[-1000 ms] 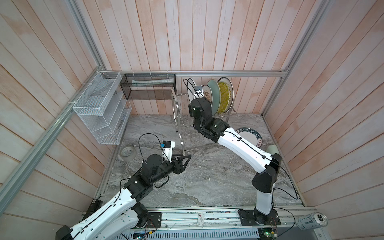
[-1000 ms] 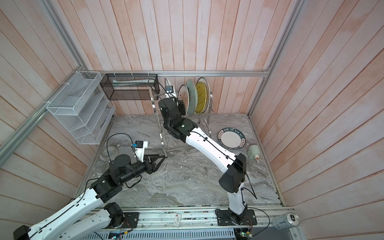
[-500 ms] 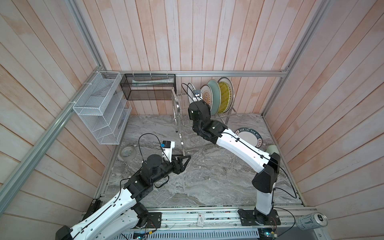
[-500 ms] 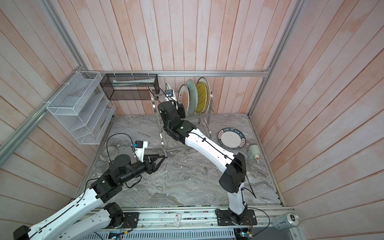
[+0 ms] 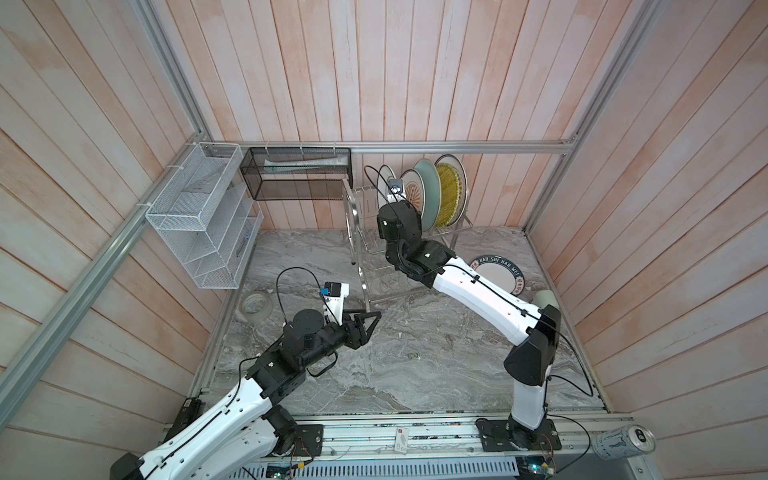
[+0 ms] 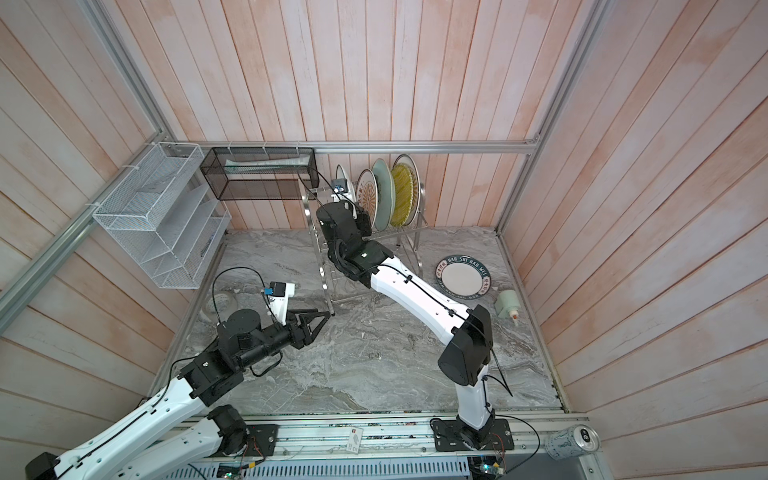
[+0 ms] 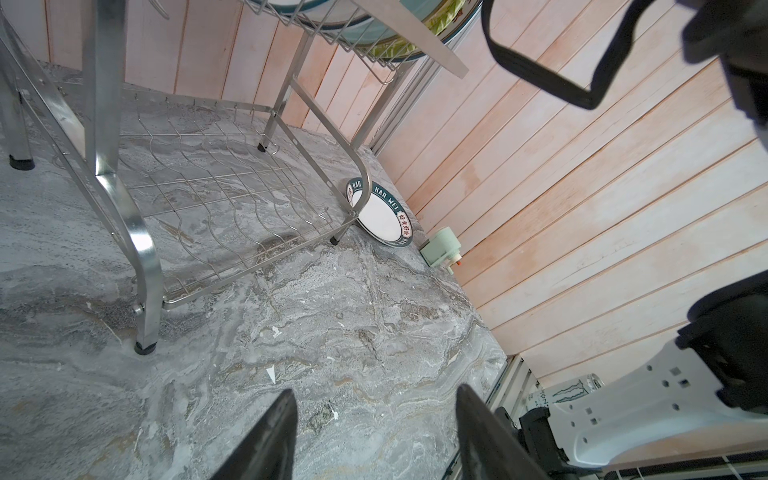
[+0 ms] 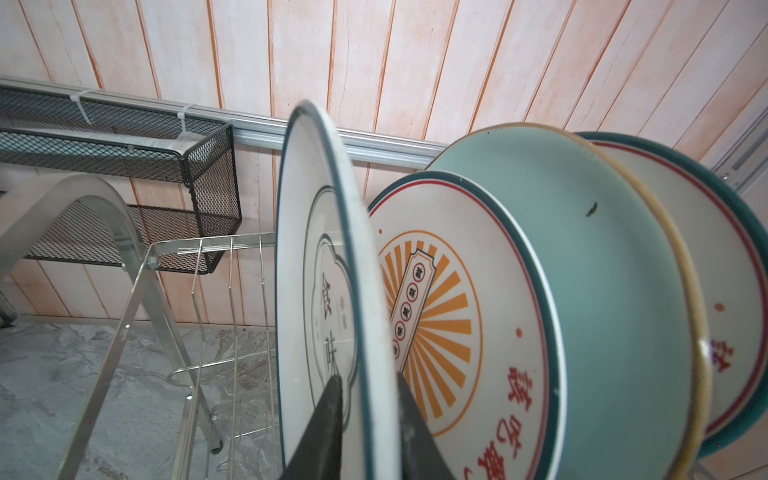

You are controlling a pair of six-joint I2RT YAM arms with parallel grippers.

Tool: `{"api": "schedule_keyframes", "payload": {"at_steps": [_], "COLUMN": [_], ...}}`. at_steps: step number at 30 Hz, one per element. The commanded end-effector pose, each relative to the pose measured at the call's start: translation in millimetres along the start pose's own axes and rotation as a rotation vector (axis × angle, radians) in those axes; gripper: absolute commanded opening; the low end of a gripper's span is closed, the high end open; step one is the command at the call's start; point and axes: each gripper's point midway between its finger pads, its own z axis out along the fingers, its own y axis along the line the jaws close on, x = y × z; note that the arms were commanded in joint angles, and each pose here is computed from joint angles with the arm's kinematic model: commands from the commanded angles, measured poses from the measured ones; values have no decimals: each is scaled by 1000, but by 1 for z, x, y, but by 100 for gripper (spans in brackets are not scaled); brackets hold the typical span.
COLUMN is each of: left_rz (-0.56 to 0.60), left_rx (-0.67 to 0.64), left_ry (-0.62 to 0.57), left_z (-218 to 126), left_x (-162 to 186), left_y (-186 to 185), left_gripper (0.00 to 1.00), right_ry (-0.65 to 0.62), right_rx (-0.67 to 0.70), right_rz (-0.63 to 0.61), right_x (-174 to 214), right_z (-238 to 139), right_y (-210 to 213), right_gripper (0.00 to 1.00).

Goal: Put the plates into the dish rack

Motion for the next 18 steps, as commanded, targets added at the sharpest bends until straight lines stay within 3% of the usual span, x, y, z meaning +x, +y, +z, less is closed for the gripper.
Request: {"api": "schedule_keyframes", "payload": {"at_steps": [1,10,18], "left_rz": [3,1,-7], "left_rx": [-1,-5,2], "left_ry": [-4,-2,-9], "left_z": [-2,-1,-2], "left_x": [-1,0,0], "left_y": [-1,0,-1], "left_gripper": [62,62,62], "right_ry": [-23,-18,-20], "right_rx": [11,11,-3], "right_rz": [33,25,26], "right_x": [-15,-13,-16], "right_z": [-4,-2,-4], "right_y": [-12,-13,-13], "right_gripper": [26,34,66]}}
